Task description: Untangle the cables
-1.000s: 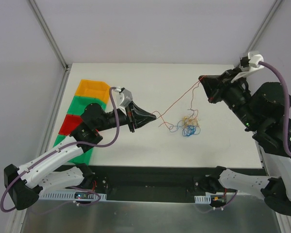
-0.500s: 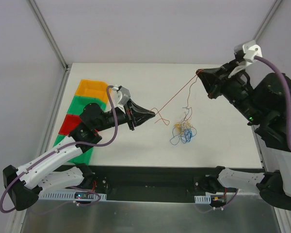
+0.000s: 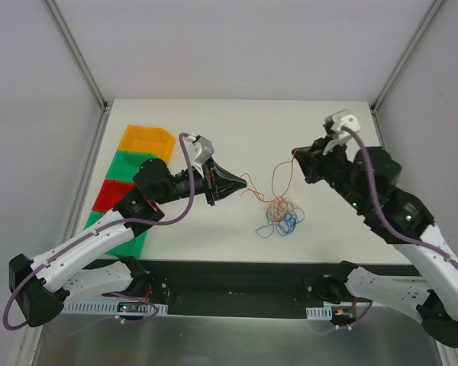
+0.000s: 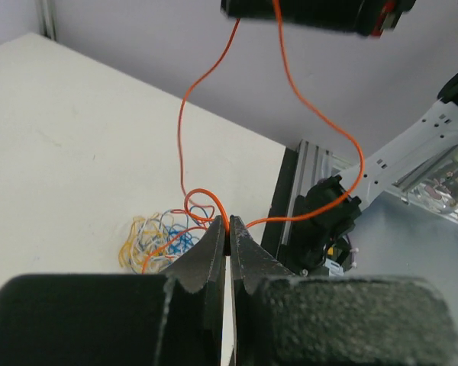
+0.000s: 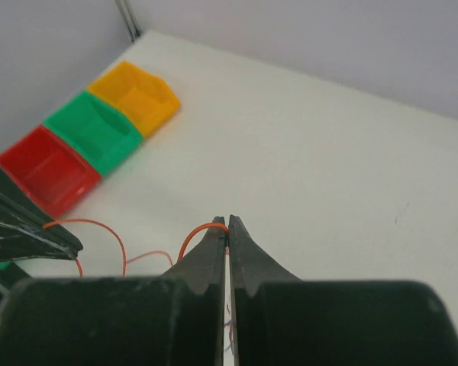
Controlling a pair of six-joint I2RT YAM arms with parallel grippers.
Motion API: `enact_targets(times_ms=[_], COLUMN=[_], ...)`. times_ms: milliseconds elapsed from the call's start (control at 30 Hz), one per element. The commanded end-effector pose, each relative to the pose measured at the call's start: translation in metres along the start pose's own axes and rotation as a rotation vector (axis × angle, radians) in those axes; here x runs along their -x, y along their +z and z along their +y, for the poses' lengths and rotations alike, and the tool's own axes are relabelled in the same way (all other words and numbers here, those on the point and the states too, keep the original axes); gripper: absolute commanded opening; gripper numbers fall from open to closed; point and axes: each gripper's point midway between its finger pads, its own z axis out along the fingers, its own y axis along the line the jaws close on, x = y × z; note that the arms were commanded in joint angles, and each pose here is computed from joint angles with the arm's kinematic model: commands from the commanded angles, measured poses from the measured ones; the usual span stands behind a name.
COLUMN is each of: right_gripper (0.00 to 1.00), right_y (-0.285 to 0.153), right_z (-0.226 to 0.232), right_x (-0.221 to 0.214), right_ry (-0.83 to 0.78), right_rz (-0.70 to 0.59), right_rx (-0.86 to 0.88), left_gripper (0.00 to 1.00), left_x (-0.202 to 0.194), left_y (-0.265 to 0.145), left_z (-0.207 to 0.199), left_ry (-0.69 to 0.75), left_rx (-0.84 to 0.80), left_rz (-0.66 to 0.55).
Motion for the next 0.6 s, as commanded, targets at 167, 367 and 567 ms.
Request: enact_targets(times_ms=[167,367,567], right_gripper=[0.01,0.01,0.01], right_y=[0.022,0.010,0.001], right_z=[0.010,0.008,0.008], right_x=[-0.067,-0.042,-0.042], right_ry=[0.264,0.244,0.189], right_rz=[0.168,0.145,0.209], right_rx=[-0.045,-0.045,-0.033], left_gripper=[0.16,0.62,0.84], left_x=[-0.039,-0.036,-0.007], left_y=[0.025,0.021,0.000], left_z=[0.020,0.013,0.014], left_ry=[-0.120,-0.100,0.040], left_rx=[0.029,0.001,0.077], left_rz=[0.206,0.223,0.103])
